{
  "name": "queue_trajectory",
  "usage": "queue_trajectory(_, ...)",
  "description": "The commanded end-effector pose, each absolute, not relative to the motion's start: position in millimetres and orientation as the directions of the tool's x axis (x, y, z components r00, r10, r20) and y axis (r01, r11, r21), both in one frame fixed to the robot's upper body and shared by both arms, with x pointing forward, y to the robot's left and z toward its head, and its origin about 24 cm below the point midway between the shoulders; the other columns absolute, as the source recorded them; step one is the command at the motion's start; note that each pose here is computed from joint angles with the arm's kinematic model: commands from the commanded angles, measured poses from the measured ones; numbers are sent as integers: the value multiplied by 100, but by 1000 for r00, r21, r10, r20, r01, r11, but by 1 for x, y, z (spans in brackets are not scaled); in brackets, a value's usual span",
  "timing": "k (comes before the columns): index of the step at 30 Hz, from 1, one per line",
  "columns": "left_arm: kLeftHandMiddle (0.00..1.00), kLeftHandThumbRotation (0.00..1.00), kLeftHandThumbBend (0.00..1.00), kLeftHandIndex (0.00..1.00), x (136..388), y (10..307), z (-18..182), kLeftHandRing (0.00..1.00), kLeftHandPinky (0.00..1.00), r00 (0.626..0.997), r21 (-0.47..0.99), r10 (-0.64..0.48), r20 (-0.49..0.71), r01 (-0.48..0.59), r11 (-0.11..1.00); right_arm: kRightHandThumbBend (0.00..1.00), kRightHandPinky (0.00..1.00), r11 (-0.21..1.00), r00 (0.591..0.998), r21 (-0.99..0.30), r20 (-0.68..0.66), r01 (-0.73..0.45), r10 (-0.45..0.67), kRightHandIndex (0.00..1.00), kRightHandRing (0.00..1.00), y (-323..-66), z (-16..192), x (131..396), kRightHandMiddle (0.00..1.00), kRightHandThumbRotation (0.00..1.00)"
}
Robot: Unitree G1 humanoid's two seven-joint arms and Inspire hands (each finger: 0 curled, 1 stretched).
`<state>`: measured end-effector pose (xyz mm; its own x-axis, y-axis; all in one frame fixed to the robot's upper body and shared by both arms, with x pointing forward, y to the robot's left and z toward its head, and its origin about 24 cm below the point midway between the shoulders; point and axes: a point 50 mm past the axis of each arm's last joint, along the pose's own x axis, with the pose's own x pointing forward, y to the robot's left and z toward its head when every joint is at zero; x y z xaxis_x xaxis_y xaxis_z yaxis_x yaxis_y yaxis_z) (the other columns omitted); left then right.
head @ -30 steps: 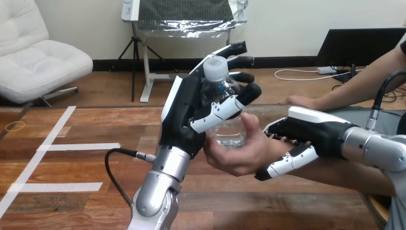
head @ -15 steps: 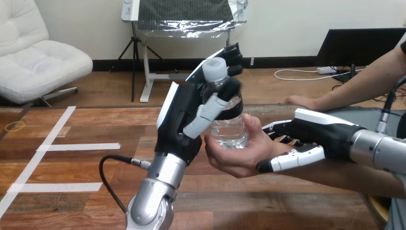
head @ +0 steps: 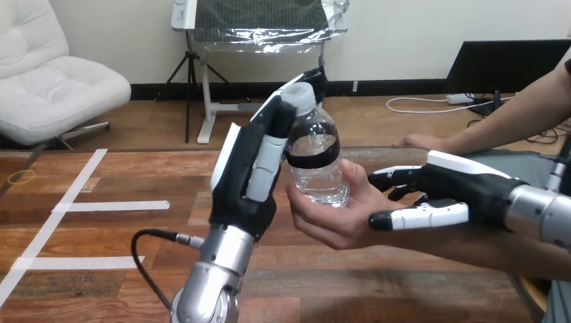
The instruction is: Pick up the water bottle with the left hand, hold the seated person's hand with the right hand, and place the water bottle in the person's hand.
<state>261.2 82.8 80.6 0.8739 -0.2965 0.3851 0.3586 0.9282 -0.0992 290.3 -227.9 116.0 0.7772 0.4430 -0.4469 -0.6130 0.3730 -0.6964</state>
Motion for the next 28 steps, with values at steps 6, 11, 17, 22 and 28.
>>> queue_trajectory(6, 88, 100, 84, 83, 257, 90, 101, 94, 99, 829, -49, -279, 485, 344, 938, 100, 71, 450, 815, -695, -367, -561, 448, 94, 86, -236, 122, 284, 91, 83)
queue_trajectory(11, 88, 100, 84, 84, 253, 95, 100, 95, 100, 829, -51, -270, 491, 336, 940, 100, 69, 502, 851, -703, -301, -503, 430, 95, 84, -241, 121, 279, 90, 84)
queue_trajectory(17, 88, 100, 85, 83, 249, 99, 100, 95, 100, 832, -61, -256, 492, 326, 943, 100, 64, 544, 891, -725, -220, -422, 398, 95, 80, -243, 118, 274, 87, 86)
queue_trajectory(22, 87, 100, 86, 82, 243, 104, 100, 93, 100, 829, -73, -244, 503, 322, 944, 99, 60, 621, 942, -728, -104, -290, 319, 93, 77, -244, 114, 266, 85, 92)
queue_trajectory(28, 85, 100, 84, 80, 235, 111, 100, 90, 94, 825, -88, -238, 513, 326, 941, 90, 61, 651, 959, -737, 13, -182, 282, 92, 78, -243, 113, 256, 85, 98)
